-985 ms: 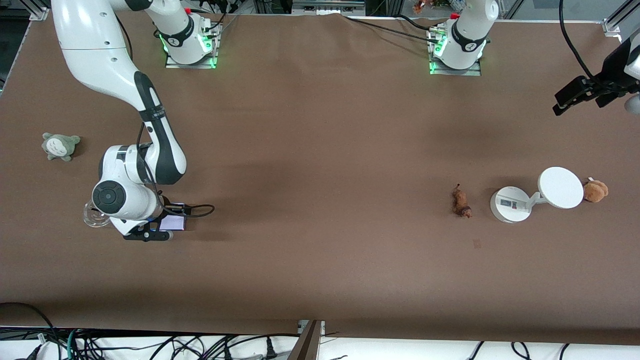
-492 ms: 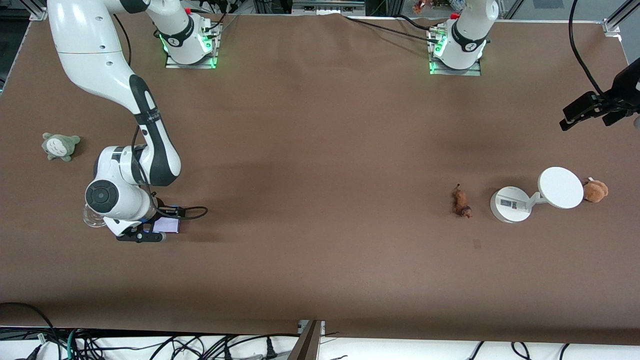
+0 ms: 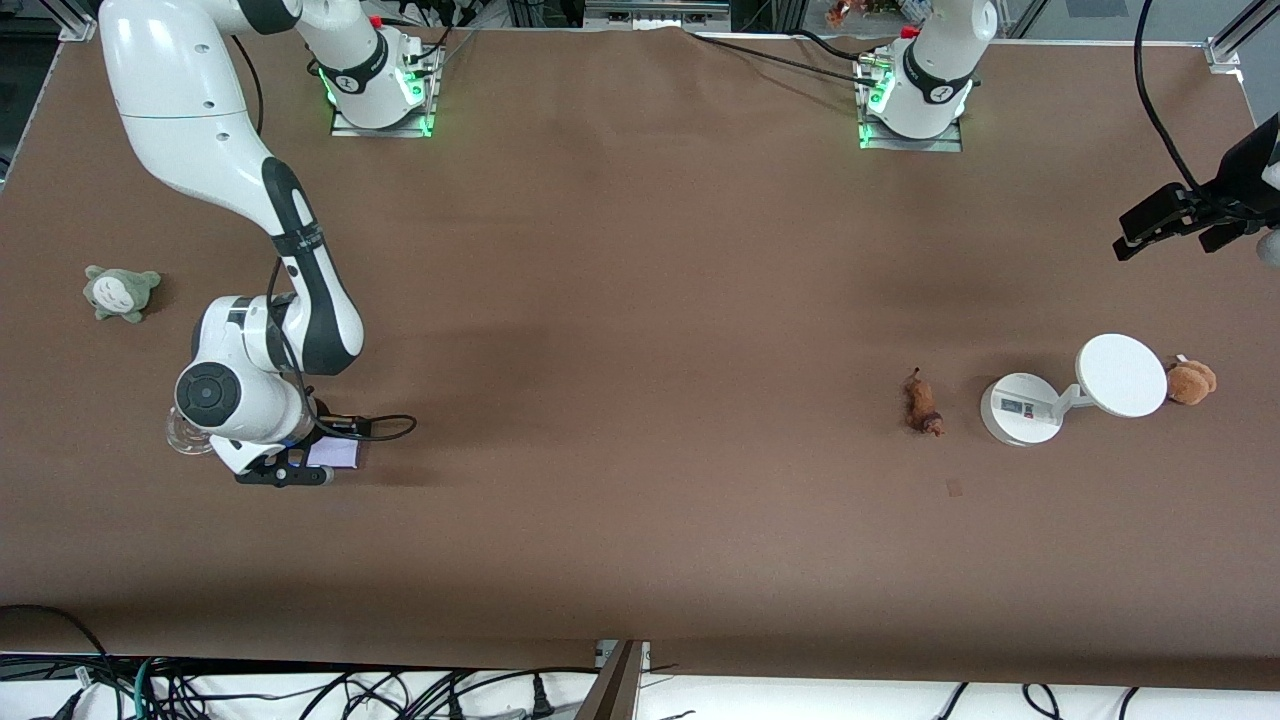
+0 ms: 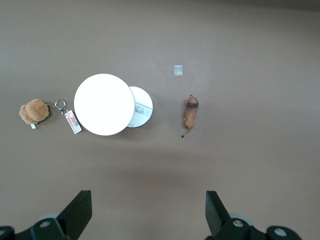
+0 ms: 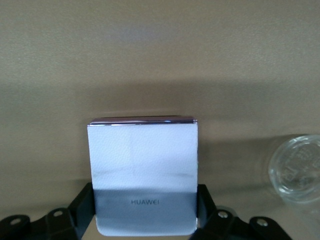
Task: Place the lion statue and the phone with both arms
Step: 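Lower the phone beside the glass cup and open the right gripper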
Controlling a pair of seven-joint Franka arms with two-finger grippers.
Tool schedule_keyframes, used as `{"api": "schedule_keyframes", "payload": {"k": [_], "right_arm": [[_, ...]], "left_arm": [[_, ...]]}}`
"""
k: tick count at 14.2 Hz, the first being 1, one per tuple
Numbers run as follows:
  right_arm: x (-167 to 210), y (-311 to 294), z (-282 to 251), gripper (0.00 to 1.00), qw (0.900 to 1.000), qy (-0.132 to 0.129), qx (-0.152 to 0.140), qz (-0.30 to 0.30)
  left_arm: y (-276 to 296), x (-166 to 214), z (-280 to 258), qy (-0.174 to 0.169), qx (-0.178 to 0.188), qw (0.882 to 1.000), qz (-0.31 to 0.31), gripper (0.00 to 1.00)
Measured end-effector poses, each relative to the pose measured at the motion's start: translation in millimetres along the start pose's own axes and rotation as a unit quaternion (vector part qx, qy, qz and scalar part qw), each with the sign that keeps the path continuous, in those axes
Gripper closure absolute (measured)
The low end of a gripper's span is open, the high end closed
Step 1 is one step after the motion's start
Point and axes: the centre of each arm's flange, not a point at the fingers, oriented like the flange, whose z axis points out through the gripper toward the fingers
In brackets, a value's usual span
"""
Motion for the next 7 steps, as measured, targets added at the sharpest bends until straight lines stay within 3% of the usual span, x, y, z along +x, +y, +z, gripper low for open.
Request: {"api": "schedule_keyframes", "payload": {"k": [3, 5, 7], "right_arm": [[1, 3, 2, 0.16, 1.000, 0.004, 0.000, -0.003], [3, 2, -1, 0.01, 1.000, 0.008, 0.000, -0.006], [6, -1, -12, 0.00, 1.000, 0.018, 0.002, -0.010]], "left_arm": [[3, -1, 0, -0.002, 0.000, 1.000, 0.005, 0.00], [8, -2, 0, -0.004, 0.000, 1.000, 0.010, 0.00], [22, -5, -1, -0.009, 0.000, 1.000, 0.025, 0.00]]}}
